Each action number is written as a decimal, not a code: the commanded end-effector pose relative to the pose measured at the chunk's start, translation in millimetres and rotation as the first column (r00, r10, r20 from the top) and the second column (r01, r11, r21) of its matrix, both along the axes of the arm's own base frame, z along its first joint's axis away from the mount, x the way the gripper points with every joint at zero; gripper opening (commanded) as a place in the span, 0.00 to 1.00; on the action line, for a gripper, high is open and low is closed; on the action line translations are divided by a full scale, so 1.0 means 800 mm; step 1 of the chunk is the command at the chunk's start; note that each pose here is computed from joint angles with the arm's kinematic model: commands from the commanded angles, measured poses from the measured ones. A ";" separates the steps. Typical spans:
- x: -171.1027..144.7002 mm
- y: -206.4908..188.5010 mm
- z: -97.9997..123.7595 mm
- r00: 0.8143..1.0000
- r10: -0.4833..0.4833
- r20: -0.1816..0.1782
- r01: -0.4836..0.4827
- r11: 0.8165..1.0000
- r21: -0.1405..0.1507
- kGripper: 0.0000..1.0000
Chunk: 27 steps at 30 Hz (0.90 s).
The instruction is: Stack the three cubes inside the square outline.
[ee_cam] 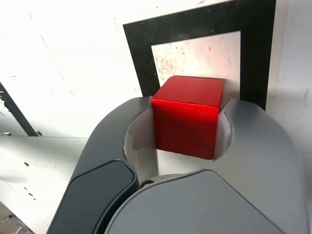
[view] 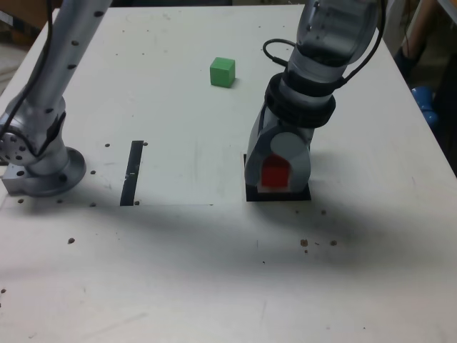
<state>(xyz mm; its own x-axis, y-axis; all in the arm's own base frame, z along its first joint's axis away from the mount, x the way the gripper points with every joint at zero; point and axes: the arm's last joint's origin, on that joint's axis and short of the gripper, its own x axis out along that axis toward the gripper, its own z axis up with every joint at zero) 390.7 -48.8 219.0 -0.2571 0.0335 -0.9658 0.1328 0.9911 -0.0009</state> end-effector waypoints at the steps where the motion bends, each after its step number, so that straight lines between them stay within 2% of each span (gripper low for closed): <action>1: 0.000 0.003 -0.004 1.000 0.002 -0.013 -0.002 1.000 -0.001 0.76; 3: -0.001 0.004 -0.005 1.000 0.004 -0.018 -0.004 1.000 -0.004 0.93; 5: -0.001 0.006 -0.006 1.000 0.006 -0.021 -0.006 1.000 -0.005 0.99; 11: -0.001 0.008 0.003 1.000 0.004 -0.004 -0.004 1.000 -0.001 1.00; 17: -0.008 0.024 0.030 0.999 0.020 0.033 -0.021 0.999 0.032 1.00; 21: -0.008 0.050 0.043 0.997 0.066 0.050 -0.069 0.997 0.047 1.00; 27: -0.002 0.099 0.052 0.984 0.168 0.059 -0.171 0.984 0.050 1.00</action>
<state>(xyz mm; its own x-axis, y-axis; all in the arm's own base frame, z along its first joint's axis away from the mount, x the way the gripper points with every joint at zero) 387.7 26.2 261.7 -0.2033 0.0484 -0.9779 -0.0283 0.9981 0.0552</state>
